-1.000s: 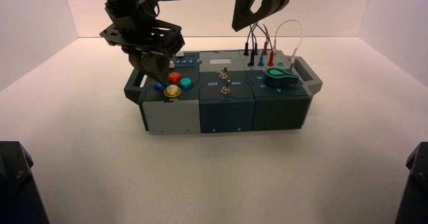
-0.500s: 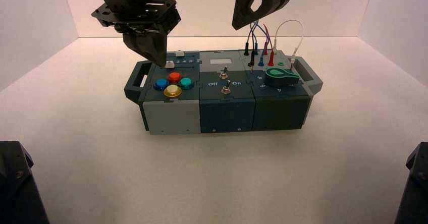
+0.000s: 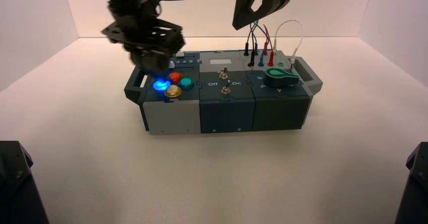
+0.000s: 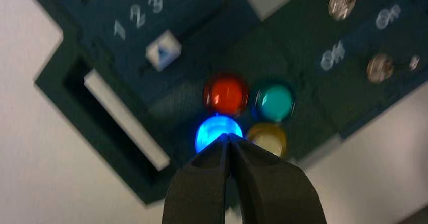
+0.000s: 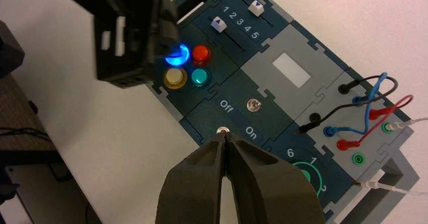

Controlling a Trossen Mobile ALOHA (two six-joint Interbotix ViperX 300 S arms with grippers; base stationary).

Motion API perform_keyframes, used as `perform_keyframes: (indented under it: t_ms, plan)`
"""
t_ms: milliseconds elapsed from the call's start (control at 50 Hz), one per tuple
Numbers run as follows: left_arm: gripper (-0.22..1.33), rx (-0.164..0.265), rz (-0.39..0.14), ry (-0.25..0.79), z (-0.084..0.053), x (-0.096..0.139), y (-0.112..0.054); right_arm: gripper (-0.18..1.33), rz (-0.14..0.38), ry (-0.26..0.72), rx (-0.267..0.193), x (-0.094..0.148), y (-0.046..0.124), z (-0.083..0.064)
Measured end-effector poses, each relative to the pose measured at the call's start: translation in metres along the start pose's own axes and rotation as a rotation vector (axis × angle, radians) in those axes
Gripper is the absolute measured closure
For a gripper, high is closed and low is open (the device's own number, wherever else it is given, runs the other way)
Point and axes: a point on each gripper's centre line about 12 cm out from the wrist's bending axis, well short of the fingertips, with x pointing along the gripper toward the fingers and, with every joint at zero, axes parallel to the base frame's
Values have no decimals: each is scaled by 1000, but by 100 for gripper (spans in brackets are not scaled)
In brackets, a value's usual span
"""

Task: Push the blue button with the left gripper.

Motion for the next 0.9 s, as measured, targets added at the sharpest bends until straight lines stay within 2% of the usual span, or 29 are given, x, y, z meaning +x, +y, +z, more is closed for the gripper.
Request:
perform_keyframes:
  t_ms: [300,420,640,900]
  plan:
    - [127,2,-3,-2,2,-8,0,129,-2,2,1,0,-1,0]
    - [127,4,-5,-11,2,-20,-1,129,-4,3,5,0,-2,0]
    - [127,6,-13,-107,9,-55,-3,129,-4,0,5,0,-2,1]
    - [127,-3,-17,-108,5,-65,-4,128,-2,-6,5,-1,-1,4]
